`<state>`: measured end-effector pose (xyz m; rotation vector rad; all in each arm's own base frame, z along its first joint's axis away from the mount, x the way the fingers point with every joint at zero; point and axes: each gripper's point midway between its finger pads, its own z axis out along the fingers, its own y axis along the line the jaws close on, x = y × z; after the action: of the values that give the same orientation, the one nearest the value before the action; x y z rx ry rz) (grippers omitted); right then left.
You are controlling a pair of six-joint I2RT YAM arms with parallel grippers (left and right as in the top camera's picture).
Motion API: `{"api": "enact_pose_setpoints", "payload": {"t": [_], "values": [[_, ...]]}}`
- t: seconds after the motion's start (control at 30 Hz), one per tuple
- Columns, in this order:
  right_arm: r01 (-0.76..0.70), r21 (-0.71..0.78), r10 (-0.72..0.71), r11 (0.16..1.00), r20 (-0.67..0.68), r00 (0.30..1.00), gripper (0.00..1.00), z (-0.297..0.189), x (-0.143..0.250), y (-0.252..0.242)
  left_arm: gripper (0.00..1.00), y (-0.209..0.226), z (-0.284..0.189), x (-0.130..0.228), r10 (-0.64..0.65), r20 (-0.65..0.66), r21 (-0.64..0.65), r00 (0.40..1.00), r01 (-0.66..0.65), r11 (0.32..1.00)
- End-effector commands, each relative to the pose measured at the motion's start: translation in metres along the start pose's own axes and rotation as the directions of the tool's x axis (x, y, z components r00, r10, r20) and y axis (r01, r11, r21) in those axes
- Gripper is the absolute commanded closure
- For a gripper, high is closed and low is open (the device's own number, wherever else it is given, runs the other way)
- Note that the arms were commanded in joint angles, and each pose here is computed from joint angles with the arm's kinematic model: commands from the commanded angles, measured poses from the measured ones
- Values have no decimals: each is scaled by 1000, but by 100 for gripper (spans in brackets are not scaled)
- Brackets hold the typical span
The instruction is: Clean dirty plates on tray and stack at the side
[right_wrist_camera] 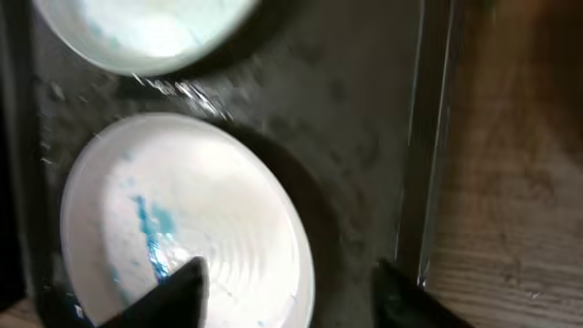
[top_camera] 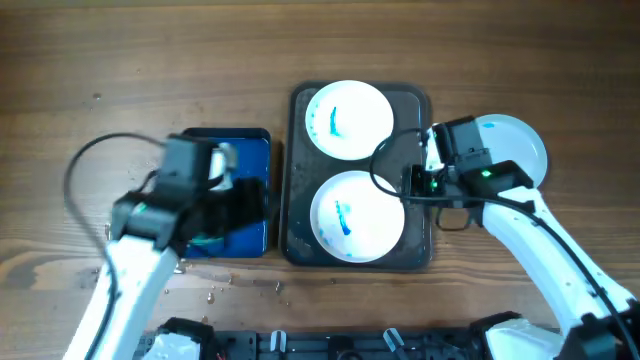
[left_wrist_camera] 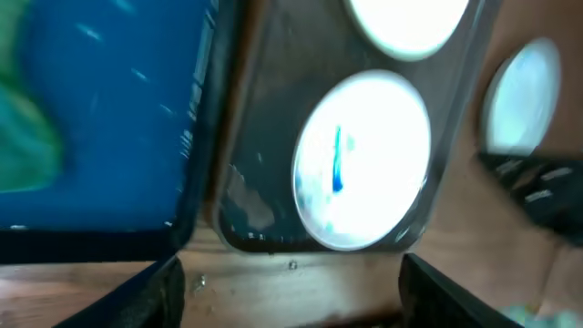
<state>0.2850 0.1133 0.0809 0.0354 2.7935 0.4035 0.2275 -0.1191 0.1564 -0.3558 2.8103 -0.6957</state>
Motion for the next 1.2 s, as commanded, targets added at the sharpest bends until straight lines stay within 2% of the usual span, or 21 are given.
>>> {"api": "enact_pose_setpoints", "payload": {"t": [0.0,0.1,0.13,0.17,0.2,0.27,0.3,0.37,0.43,0.5,0.53,0.57,0.6,0.7,0.83,0.93,0.97,1.0,1.07,1.13,1.17], "values": [[60,-2,-60,998,25,998,18,-6,-7,3,32,-26,56,19,78,-130,-51,988,-85,995],[54,-10,-54,998,-1,999,32,-4,-1,4,35,-33,102,33,85,-180,-122,980,-108,987],[51,-11,-52,999,-13,999,40,-4,2,4,43,-29,114,38,53,-198,-164,979,-87,983],[56,-24,-57,998,-23,998,43,-4,5,5,52,-20,120,40,10,-202,-213,979,-54,976],[85,-44,-86,995,-32,996,46,-4,7,8,53,-16,118,37,2,-192,-228,981,-46,973],[118,-82,-123,990,-48,991,62,-3,12,14,53,5,97,18,-43,-108,-303,993,8,953],[118,-79,-122,990,-54,991,65,-1,13,13,50,26,76,4,-77,-34,-363,996,60,930],[111,-86,-118,990,-78,990,75,4,17,12,35,62,40,-12,-134,76,-447,988,154,881],[100,-101,-112,990,-116,987,67,11,22,13,28,92,16,-21,-205,136,-488,969,245,838],[94,-94,-108,991,-151,983,57,21,27,10,27,104,14,-25,-214,123,-495,969,247,833],[91,-94,-105,991,-161,981,61,25,28,10,26,113,18,-25,-219,112,-508,969,246,826],[88,-103,-105,991,-172,979,71,28,29,10,26,123,23,-24,-222,108,-533,969,245,810],[86,-103,-103,991,-180,978,71,29,31,10,26,138,26,-23,-239,118,-577,964,263,773],[83,-100,-100,992,-190,977,71,29,33,9,27,168,40,-28,-312,125,-597,942,322,735],[80,-99,-98,992,-189,977,74,29,33,9,50,181,58,-34,-350,92,-586,932,336,738],[80,-99,-98,992,-189,977,75,29,33,9,63,170,82,-36,-310,-4,-515,951,264,816],[80,-99,-98,992,-189,977,77,29,33,9,70,171,84,-35,-312,-11,-519,950,261,814],[80,-99,-97,992,-189,977,78,29,33,9,71,173,87,-34,-315,-18,-524,949,260,811],[72,-98,-89,993,-190,978,79,29,33,9,70,174,89,-35,-299,-26,-527,954,241,815],[53,-94,-71,994,-192,979,80,29,33,9,53,171,91,-34,-305,-35,-511,952,245,824],[47,-93,-65,995,-191,979,81,29,32,9,55,172,93,-33,-303,-38,-511,952,242,825]]}}
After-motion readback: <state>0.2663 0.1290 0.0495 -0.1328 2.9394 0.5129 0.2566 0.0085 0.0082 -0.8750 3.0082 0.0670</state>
